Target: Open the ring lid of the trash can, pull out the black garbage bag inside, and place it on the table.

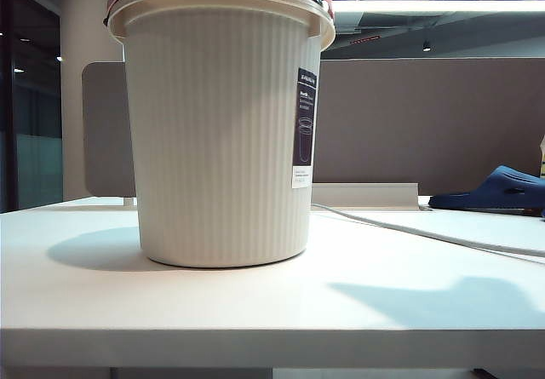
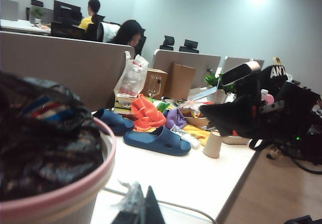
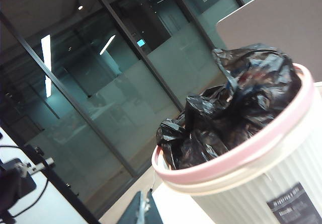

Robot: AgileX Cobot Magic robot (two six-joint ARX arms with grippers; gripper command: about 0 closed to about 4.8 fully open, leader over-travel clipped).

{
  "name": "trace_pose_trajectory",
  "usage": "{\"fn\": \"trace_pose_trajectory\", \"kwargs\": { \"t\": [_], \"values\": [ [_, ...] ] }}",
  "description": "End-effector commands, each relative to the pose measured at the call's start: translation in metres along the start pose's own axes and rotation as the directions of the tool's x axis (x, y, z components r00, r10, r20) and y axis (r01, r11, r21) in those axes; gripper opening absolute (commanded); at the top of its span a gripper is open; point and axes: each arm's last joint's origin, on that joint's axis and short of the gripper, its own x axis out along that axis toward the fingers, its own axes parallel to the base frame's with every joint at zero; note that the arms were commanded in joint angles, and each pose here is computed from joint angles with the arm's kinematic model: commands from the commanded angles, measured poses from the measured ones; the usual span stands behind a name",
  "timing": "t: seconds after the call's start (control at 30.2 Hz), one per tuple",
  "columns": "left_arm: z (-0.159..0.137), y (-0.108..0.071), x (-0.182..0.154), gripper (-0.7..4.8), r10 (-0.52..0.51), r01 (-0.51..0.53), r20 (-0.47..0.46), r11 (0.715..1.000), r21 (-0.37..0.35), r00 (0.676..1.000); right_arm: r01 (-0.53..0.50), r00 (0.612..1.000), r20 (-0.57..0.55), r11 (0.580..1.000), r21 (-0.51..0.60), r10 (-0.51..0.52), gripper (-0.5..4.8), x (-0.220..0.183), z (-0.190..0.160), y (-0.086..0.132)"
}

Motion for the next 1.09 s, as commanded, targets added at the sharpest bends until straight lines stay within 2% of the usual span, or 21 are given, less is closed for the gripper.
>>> {"fn": "trace_pose_trajectory", "kwargs": {
  "t": [0.03, 0.17, 0.3, 0.43, 0.53, 0.7, 0.8, 0.86, 0.99, 1.09],
  "values": [
    [0.013, 0.003, 0.012, -0.03, -0.005, 0.006, -0.018, 0.998, 0.063, 1.0, 0.041, 0.999, 0.024, 0.999, -0.018, -0.04, -0.02, 0.017, -0.004, 0.002],
    [0.017, 0.013, 0.035, -0.03, 0.027, -0.019, -0.127, 0.998, 0.067, 0.991, 0.105, 0.994, 0.015, 0.994, 0.012, -0.105, -0.02, 0.036, -0.017, -0.002],
    [0.009, 0.017, 0.057, -0.03, 0.081, -0.064, -0.224, 0.995, 0.08, 0.971, 0.157, 0.987, 0.01, 0.987, 0.027, -0.158, -0.02, 0.052, -0.025, -0.007],
    [-0.005, 0.015, 0.079, -0.04, 0.087, -0.07, -0.297, 0.995, 0.067, 0.951, 0.151, 0.988, 0.036, 0.988, 0.023, -0.152, -0.01, 0.062, -0.027, -0.013],
    [-0.013, 0.015, 0.092, -0.04, 0.089, -0.058, -0.337, 0.993, 0.103, 0.937, 0.128, 0.99, 0.064, 0.992, 0.017, -0.129, -0.01, 0.066, -0.025, -0.014],
    [-0.023, 0.021, 0.105, -0.03, 0.123, -0.065, -0.381, 0.985, 0.161, 0.916, 0.143, 0.984, 0.093, 0.981, 0.129, -0.155, -0.01, 0.069, -0.025, -0.018],
    [-0.025, 0.023, 0.107, -0.03, 0.15, -0.064, -0.389, 0.972, 0.224, 0.909, 0.149, 0.982, 0.091, 0.973, 0.174, -0.167, -0.01, 0.071, -0.027, -0.02],
    [-0.025, 0.024, 0.108, -0.03, 0.148, -0.051, -0.383, 0.966, 0.254, 0.912, 0.164, 0.979, 0.089, 0.964, 0.209, -0.185, 0.0, 0.074, -0.029, -0.024],
    [-0.023, 0.024, 0.11, -0.03, 0.148, -0.051, -0.36, 0.963, 0.265, 0.921, 0.182, 0.976, 0.068, 0.948, 0.261, -0.206, 0.03, 0.078, -0.033, -0.03],
    [-0.022, 0.024, 0.11, -0.03, 0.147, -0.051, -0.353, 0.962, 0.268, 0.924, 0.189, 0.975, 0.058, 0.938, 0.291, -0.214, 1.02, 0.083, -0.036, -0.035]
  ]
}}
